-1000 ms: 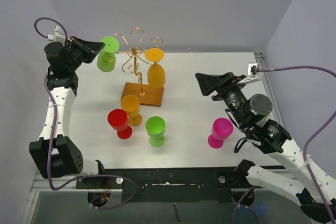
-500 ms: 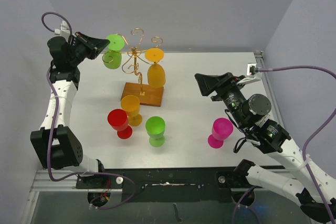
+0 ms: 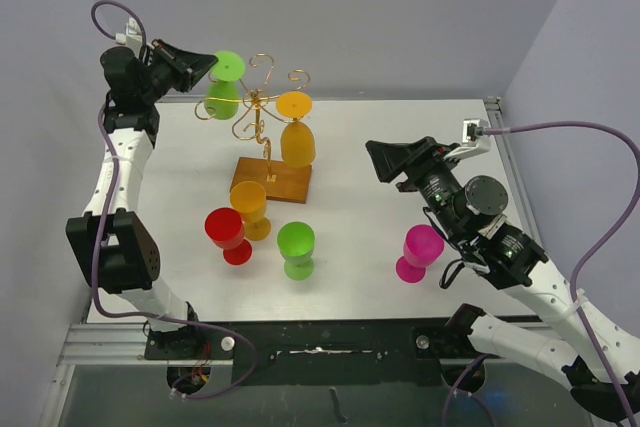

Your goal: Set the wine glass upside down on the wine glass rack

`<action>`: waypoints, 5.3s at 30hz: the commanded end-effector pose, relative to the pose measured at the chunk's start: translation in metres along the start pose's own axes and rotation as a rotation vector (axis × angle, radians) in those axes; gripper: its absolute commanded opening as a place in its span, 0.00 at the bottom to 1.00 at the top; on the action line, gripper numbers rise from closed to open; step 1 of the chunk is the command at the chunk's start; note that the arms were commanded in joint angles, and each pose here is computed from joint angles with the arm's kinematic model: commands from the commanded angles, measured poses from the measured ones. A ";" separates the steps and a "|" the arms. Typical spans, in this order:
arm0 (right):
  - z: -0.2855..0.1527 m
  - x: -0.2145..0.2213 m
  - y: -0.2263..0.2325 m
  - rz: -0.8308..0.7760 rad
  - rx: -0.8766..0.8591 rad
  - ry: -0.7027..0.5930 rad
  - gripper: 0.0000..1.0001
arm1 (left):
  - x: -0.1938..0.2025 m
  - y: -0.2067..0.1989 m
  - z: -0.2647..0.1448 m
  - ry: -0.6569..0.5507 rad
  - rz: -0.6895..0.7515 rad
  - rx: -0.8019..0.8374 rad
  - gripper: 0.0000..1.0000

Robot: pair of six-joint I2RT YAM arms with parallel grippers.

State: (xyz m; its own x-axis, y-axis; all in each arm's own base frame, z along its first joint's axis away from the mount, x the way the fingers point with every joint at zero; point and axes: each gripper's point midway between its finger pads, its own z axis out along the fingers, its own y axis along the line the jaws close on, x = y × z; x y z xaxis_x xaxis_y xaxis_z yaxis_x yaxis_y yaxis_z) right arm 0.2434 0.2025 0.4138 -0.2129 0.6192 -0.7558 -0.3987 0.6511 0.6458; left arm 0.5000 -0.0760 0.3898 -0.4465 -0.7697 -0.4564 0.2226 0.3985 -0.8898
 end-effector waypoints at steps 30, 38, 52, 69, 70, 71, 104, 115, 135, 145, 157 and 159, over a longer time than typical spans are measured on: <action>0.006 -0.008 0.017 0.036 -0.060 -0.025 0.70 | -0.032 -0.003 0.005 -0.072 0.065 0.027 0.00; 0.007 -0.007 0.016 0.034 -0.053 -0.026 0.70 | -0.039 0.001 0.005 -0.097 0.059 -0.003 0.00; 0.005 -0.007 0.014 0.037 -0.050 -0.027 0.71 | -0.058 0.004 -0.021 -0.216 0.085 -0.077 0.00; 0.004 0.002 0.008 0.056 -0.037 -0.004 0.70 | -0.024 0.026 -0.052 -0.145 0.148 -0.208 0.14; 0.004 0.002 0.008 0.058 -0.036 -0.004 0.70 | -0.023 0.026 -0.054 -0.141 0.156 -0.215 0.17; 0.005 0.003 0.008 0.058 -0.035 0.000 0.70 | -0.024 0.027 -0.055 -0.147 0.162 -0.229 0.20; -0.004 0.225 -0.040 -0.398 0.055 0.793 0.61 | 0.147 -0.050 -0.204 0.014 0.708 -0.059 0.68; 0.004 0.261 -0.049 -0.482 0.207 0.886 0.36 | 0.168 -0.043 -0.206 0.034 0.718 -0.064 0.68; 0.007 0.176 -0.029 -0.508 0.220 0.631 0.00 | 0.172 -0.072 -0.190 0.049 0.650 0.051 0.68; 0.013 0.048 0.050 -0.425 -0.079 0.153 0.00 | 0.157 -0.135 -0.186 -0.030 0.442 0.224 0.68; 0.003 -0.055 0.129 -0.391 -0.368 -0.338 0.00 | 0.126 -0.222 -0.204 -0.171 0.289 0.515 0.68; 0.003 -0.068 0.139 -0.398 -0.392 -0.410 0.00 | 0.122 -0.230 -0.201 -0.176 0.262 0.546 0.68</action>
State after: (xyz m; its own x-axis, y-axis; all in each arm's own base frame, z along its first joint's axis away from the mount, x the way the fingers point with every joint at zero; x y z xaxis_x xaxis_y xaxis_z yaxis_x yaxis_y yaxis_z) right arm 0.2207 0.2745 0.4707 0.1126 0.3486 -0.9305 -0.6493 0.7347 0.1966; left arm 0.2386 -0.1613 0.4791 -0.2352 -0.6987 -0.6757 0.6165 0.4302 -0.6595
